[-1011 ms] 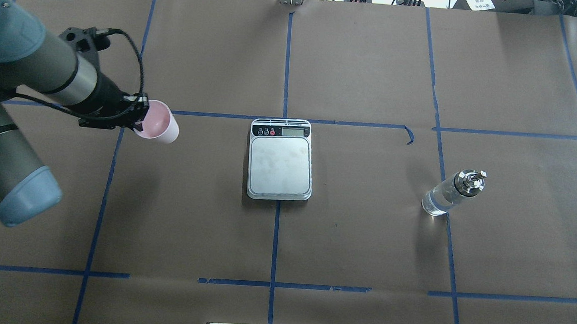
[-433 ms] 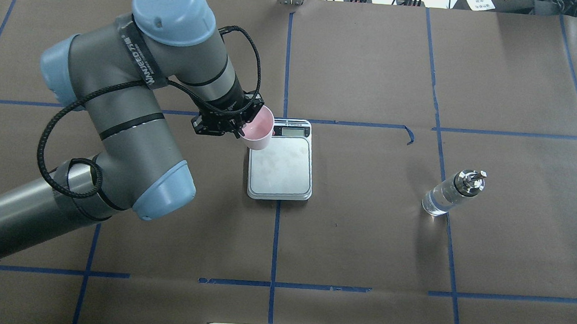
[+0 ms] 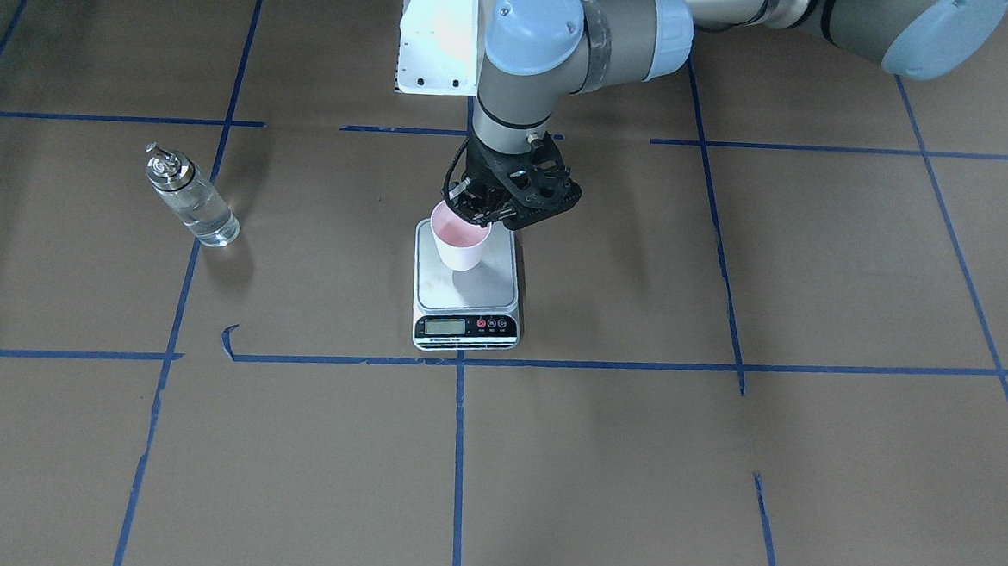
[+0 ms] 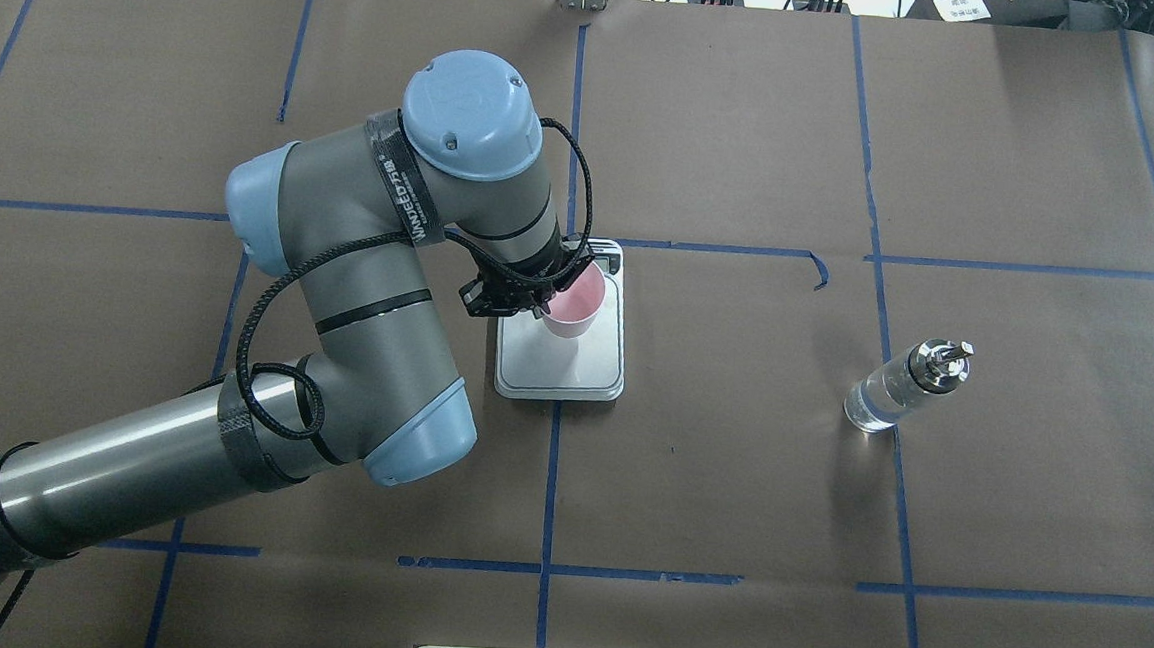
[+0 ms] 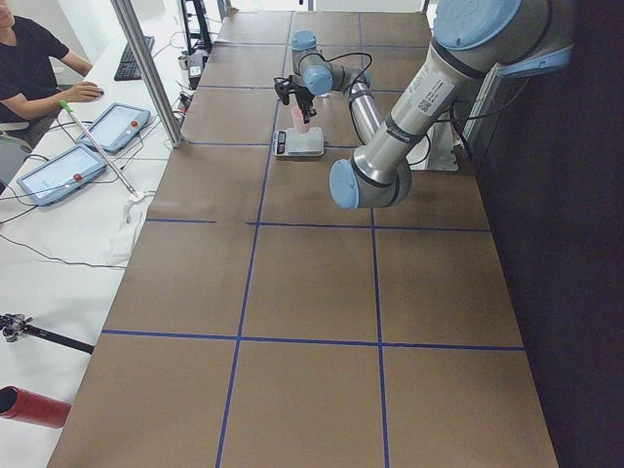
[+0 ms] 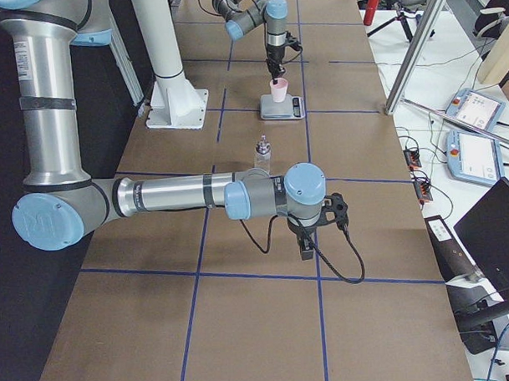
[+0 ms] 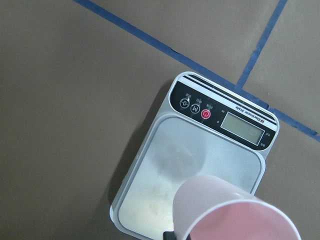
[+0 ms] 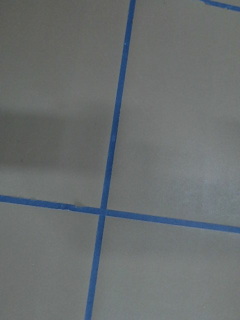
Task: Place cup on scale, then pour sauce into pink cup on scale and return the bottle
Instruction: 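Carry the pink cup with the left gripper onto the scale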
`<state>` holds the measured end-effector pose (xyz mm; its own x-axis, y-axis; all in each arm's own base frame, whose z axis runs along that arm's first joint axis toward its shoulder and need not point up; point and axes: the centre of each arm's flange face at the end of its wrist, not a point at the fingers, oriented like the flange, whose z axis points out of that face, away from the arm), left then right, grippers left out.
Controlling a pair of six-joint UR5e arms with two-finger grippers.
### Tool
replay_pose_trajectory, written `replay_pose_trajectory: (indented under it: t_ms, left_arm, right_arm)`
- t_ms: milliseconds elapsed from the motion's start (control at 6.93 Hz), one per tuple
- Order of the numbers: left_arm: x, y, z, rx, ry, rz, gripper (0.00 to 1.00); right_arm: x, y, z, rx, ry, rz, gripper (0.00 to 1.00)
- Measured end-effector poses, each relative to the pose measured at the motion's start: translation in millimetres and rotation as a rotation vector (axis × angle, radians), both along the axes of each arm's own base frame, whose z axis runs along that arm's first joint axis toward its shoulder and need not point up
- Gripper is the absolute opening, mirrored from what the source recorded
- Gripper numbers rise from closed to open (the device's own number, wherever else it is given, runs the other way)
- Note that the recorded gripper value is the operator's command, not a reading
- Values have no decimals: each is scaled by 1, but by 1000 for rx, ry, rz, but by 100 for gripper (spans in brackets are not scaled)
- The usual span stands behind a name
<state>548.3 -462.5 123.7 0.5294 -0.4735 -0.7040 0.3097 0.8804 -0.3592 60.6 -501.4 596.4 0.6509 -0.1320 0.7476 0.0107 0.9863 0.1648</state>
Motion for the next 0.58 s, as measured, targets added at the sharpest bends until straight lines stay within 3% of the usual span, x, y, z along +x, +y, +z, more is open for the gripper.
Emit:
replay_pose_trajectory:
  t_ms: [144,289,433,578]
  left_arm:
    - [9,-1,6,-2,-5,3,0]
    - [12,-1,12,-3,-12,7,7]
    - [13,-1,16,-2,-17,10,99]
    - [12,-1,18,3,-18,12,100]
  right_arm:
    - [0,0,0,0,1,0,100]
    - [0,0,1,-3,-2,1,100]
    - [0,2,2,-6,-5,0,100]
    - [-1,3,2,-6,-8,0,100]
